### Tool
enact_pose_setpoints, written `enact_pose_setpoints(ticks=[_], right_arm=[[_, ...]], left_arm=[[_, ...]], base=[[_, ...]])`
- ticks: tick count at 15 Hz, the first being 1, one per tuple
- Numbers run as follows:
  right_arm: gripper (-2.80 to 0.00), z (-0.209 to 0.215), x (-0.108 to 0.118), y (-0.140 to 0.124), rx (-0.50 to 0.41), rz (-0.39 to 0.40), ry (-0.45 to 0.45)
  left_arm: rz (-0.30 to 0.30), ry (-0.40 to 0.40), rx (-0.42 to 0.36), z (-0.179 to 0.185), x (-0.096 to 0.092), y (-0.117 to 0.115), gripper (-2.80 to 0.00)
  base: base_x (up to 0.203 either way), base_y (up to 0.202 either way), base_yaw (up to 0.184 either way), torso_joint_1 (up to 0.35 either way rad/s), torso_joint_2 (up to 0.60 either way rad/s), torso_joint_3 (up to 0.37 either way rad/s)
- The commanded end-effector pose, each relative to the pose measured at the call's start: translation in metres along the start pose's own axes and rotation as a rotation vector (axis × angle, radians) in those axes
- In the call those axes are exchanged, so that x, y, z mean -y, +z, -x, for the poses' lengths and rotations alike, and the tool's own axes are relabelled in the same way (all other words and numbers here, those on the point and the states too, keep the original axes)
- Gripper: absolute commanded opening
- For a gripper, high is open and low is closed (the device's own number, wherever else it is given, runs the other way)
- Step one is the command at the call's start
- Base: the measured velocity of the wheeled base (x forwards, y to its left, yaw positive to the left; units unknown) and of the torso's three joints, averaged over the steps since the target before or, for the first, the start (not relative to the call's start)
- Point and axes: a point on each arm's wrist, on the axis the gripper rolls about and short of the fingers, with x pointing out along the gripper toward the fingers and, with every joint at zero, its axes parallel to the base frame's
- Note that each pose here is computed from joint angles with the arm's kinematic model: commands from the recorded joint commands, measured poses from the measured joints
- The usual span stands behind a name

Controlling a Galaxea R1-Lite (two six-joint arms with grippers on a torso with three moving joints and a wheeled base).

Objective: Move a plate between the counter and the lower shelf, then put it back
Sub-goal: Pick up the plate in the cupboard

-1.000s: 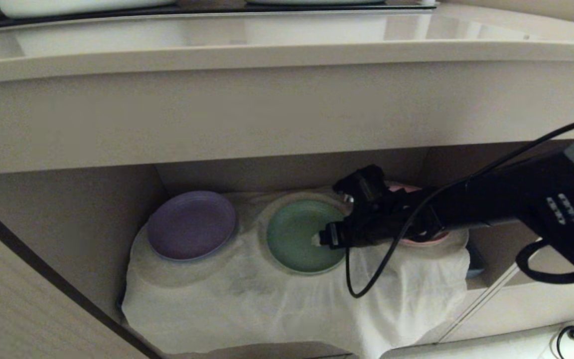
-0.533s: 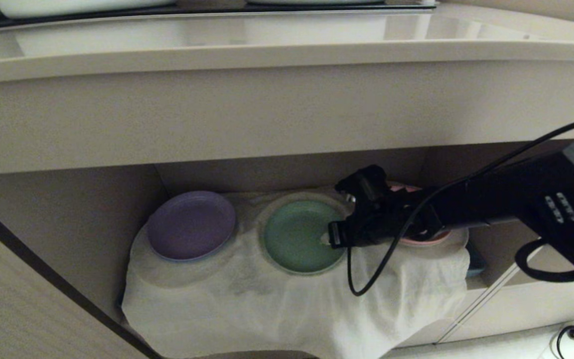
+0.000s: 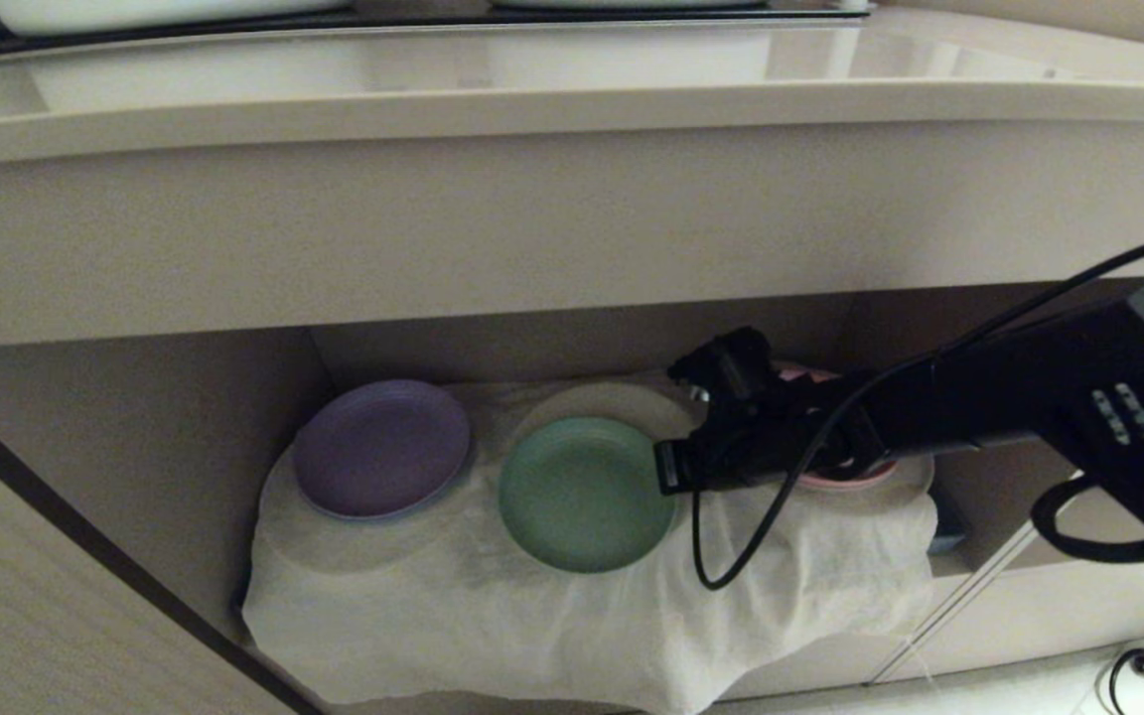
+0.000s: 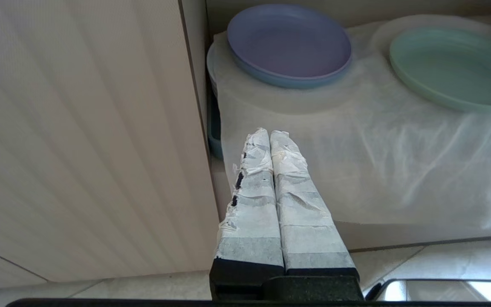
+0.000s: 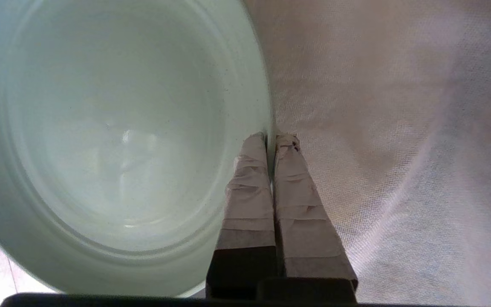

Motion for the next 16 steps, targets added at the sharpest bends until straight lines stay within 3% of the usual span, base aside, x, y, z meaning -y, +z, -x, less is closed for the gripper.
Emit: enact_pose_setpoints(ticks=[1, 11, 16], right_arm=[[-2.8, 0.001, 0.0, 0.0, 0.0, 0.0, -0.001], [-2.8, 0.014, 0.002, -0.005, -0.016, -0.002, -0.013], [-2.8, 0.026, 0.004, -0.012, -0.023, -0.017, -0.064]], left_arm=[[0.0, -0.001, 0.0, 0.0, 0.0, 0.0, -2.8], [0.0, -0.001, 0.0, 0.0, 0.0, 0.0, -2.8], [0.0, -0.001, 0.0, 0.0, 0.0, 0.0, -2.8]], base=[[0.0, 0.0, 0.0, 0.0, 0.0, 0.0], [0.0, 0.0, 0.0, 0.0, 0.0, 0.0], [0.0, 0.0, 0.0, 0.0, 0.0, 0.0]])
